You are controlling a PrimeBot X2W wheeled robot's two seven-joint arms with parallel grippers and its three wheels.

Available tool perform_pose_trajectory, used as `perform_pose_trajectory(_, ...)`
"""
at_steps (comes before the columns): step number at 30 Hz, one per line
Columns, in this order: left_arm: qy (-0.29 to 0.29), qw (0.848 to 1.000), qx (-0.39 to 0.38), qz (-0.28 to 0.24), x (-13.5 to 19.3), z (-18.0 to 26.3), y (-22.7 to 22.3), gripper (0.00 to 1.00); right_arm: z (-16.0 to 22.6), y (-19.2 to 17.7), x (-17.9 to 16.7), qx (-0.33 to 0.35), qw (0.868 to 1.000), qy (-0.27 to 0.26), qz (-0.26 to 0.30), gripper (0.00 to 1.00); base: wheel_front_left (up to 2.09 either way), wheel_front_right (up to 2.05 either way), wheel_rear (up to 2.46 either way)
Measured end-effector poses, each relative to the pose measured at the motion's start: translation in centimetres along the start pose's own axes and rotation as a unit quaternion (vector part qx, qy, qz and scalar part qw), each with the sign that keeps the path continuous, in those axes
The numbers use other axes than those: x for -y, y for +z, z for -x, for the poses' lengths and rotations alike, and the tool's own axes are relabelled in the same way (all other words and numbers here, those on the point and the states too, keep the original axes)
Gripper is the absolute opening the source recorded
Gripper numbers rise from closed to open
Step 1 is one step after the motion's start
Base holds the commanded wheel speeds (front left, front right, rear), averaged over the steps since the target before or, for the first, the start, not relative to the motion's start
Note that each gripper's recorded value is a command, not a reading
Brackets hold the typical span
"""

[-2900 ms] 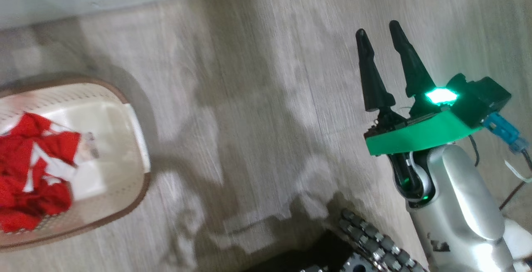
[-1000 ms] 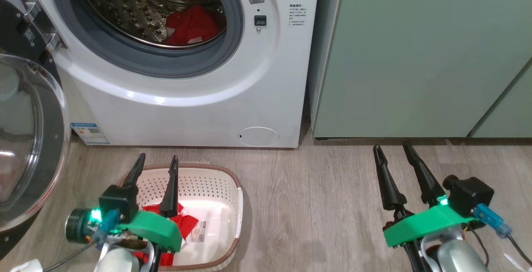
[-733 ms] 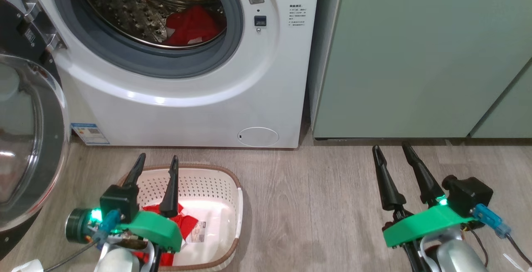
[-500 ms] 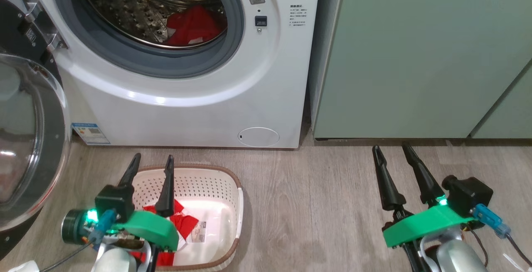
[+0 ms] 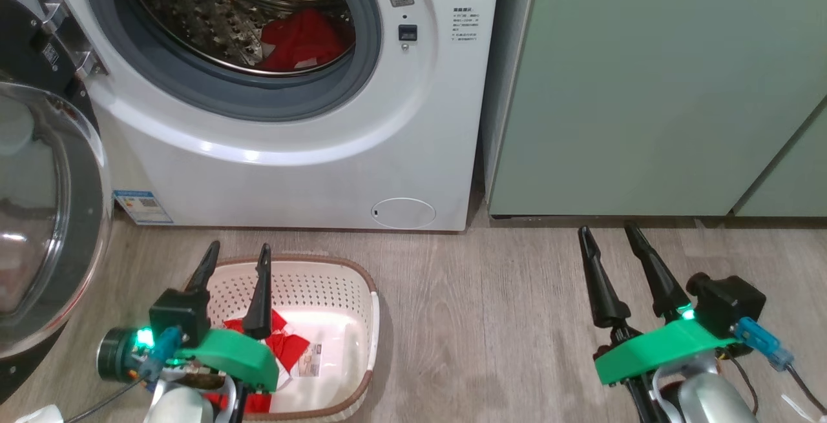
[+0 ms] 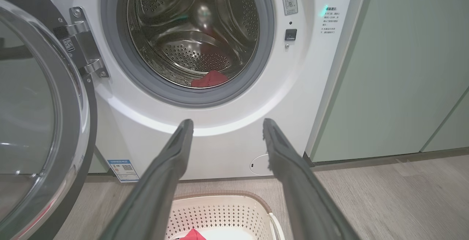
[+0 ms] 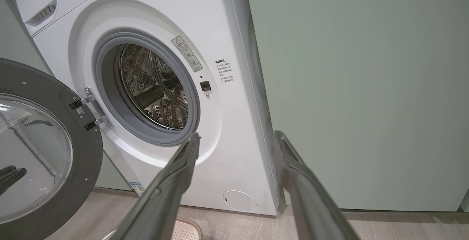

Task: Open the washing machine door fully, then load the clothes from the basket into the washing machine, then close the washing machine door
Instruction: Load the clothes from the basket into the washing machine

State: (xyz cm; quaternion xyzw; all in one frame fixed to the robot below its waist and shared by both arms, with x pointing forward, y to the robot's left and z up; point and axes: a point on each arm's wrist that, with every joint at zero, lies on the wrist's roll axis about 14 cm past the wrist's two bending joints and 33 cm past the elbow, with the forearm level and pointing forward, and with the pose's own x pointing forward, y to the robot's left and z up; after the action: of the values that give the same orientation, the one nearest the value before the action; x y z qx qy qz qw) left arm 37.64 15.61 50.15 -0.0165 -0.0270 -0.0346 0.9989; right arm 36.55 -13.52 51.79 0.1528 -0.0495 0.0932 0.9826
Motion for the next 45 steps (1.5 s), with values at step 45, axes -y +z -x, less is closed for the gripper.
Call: perform_pose_trajectory(45,-0.156,0.802,-0.521,-0.248,-4.8,-4.1,-35.5,1.0,-6.0,-15.8,8.5,-0.175,0.981,-0.08,-0.02,1.0,0.0,0.0,0.0)
